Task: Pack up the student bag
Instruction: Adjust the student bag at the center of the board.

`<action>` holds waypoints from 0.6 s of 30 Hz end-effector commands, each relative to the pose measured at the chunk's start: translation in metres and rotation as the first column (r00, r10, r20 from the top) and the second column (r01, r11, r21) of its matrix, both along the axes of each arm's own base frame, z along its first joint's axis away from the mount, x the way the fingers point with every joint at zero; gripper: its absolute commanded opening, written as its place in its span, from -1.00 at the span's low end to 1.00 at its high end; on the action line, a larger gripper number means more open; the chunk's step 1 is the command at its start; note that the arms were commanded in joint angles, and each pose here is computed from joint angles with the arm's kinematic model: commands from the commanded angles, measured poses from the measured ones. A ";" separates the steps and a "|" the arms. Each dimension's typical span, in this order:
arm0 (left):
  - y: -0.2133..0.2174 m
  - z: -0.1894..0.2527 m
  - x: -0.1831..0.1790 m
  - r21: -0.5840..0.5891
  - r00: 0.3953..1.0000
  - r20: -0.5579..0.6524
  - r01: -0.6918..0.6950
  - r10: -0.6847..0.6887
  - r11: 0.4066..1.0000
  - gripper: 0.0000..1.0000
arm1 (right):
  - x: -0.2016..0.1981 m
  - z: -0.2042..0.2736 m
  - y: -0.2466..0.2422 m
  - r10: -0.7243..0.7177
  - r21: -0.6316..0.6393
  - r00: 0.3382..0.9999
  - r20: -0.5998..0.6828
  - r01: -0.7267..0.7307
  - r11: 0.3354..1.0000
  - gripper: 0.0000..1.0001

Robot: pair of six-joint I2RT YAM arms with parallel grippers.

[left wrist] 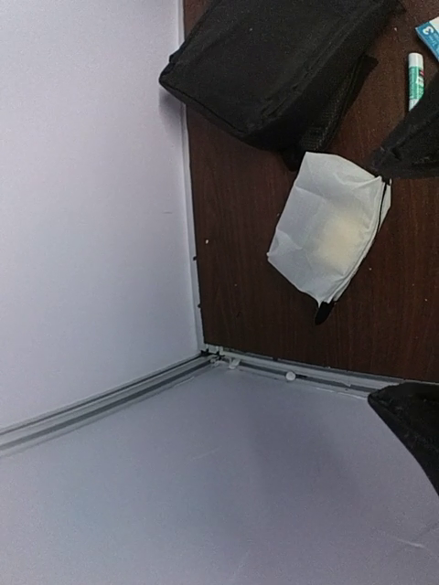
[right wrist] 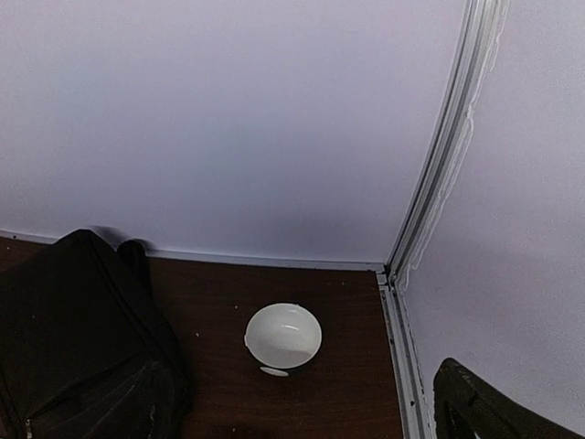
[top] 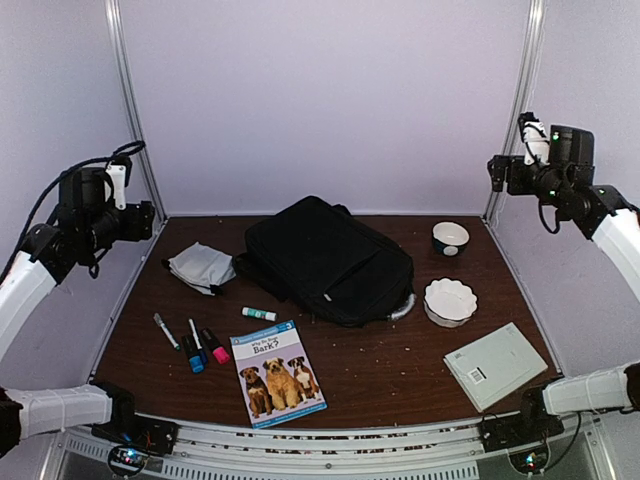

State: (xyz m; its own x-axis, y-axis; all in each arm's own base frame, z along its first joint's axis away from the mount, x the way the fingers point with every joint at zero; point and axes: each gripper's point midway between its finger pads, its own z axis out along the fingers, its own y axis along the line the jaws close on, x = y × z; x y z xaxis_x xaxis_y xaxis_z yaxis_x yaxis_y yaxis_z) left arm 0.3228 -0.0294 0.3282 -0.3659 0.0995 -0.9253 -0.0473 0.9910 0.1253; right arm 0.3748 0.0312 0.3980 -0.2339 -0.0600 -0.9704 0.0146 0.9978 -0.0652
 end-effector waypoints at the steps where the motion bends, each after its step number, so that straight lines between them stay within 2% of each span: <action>1: -0.033 -0.006 0.025 -0.002 0.989 -0.016 0.146 -0.146 0.989 0.56 | 0.019 -0.043 0.011 0.087 0.002 0.991 -0.104 -0.087 0.996 1.00; 5: -0.074 -0.024 0.042 0.008 0.956 -0.087 0.282 -0.280 0.959 0.50 | 0.032 -0.086 0.030 0.211 0.019 0.953 -0.218 -0.212 0.977 0.90; 10: -0.144 -0.050 0.049 0.015 0.866 -0.172 0.480 -0.470 0.877 0.47 | 0.037 -0.122 0.058 0.353 0.057 0.890 -0.290 -0.352 0.934 0.80; 15: -0.232 -0.072 0.034 0.029 0.727 -0.216 0.672 -0.651 0.740 0.43 | 0.039 -0.146 0.078 0.448 0.119 0.859 -0.247 -0.432 0.894 0.72; 18: -0.282 -0.089 0.018 0.023 0.631 -0.253 0.762 -0.733 0.647 0.40 | 0.035 -0.165 0.087 0.493 0.147 0.828 -0.267 -0.471 0.870 0.67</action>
State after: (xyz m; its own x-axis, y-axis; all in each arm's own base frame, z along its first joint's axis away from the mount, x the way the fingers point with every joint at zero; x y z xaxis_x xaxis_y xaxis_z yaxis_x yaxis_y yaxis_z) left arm 0.3542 -0.2482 0.2320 -0.4135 0.4814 -0.7728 0.6149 0.7736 0.1529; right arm 0.4101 0.0967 0.2387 -0.5038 -0.1725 -0.8464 -0.3823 0.9232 0.0393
